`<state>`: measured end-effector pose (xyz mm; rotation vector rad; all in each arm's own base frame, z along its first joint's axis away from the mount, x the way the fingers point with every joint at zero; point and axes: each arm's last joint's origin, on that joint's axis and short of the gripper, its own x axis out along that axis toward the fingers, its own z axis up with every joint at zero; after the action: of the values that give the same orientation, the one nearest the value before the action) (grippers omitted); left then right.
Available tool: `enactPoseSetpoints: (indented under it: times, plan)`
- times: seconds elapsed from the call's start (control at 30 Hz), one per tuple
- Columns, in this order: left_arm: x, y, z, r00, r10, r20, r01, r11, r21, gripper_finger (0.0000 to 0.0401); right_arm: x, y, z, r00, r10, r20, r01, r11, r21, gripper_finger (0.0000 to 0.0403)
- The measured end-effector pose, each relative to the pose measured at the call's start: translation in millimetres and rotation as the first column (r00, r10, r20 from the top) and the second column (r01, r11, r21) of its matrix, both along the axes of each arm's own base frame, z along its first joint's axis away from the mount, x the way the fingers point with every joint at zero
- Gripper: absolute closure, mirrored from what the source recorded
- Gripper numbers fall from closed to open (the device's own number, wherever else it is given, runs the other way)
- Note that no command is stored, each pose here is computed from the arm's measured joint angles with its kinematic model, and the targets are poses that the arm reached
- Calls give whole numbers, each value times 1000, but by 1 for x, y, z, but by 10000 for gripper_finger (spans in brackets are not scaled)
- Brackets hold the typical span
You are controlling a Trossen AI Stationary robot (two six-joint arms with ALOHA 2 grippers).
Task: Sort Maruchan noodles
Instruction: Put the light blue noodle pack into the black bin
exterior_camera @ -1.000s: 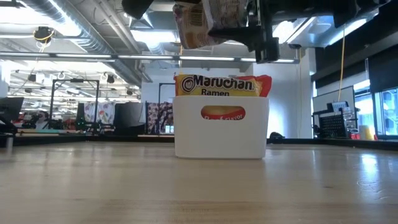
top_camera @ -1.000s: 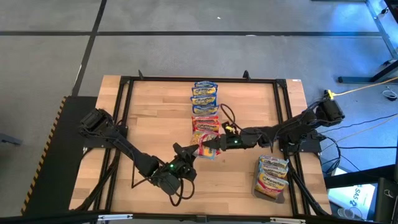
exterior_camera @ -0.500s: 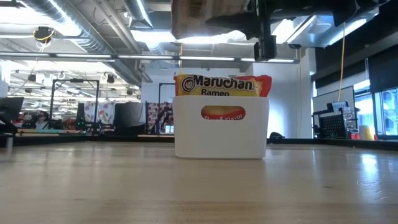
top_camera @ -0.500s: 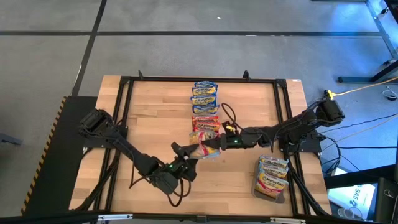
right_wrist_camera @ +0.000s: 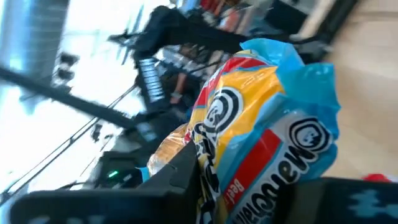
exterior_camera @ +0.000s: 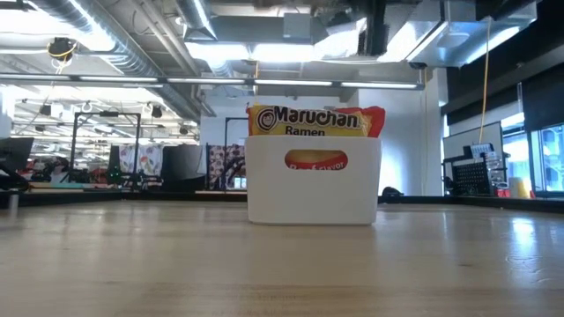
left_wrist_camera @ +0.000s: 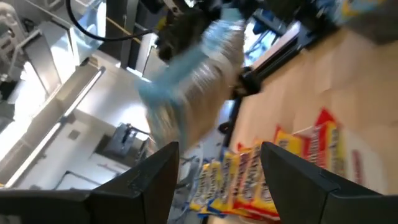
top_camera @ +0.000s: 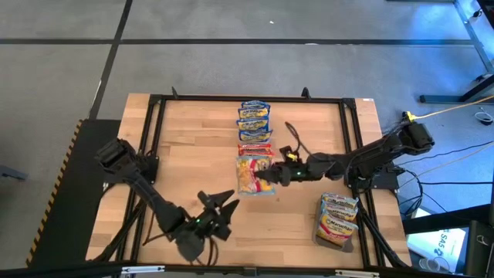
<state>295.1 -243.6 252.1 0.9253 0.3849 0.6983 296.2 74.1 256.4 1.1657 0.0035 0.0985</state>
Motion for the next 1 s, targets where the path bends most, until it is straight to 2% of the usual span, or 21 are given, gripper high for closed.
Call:
enactPoseSetpoints:
  times: [0.13,0.23,0.3,0.37,0.5,0.6,0.77,0.87,1.0]
  plan:
    - [-14,-16,0,994,-56,91,65,993,-97,180,-10,1,18,990,122,70,-116,989,-88,322]
    - [-22,-27,-1,973,-121,198,167,958,-235,180,-20,9,28,957,264,118,-237,950,-203,324]
    - [-25,-33,-1,950,-174,259,256,909,-328,180,-26,17,33,920,365,141,-313,903,-294,324]
    - [-28,-38,-2,926,-222,305,337,849,-407,180,-31,28,33,875,461,147,-376,840,-392,324]
    - [-30,-46,-3,880,-312,358,467,708,-530,180,-41,53,23,812,581,59,-466,705,-535,325]
    - [-30,-50,-4,841,-385,379,540,584,-606,180,-47,65,10,788,612,-66,-534,627,-567,326]
    - [-28,-54,-6,784,-477,397,597,404,-693,180,-60,80,-9,773,578,-261,-606,552,-573,326]
    - [-28,-55,-6,771,-490,407,602,349,-719,180,-69,88,-16,734,542,-410,-672,492,-553,326]
    - [-28,-56,-6,771,-485,412,600,338,-725,180,-83,102,-3,665,449,-597,-747,403,-529,326]
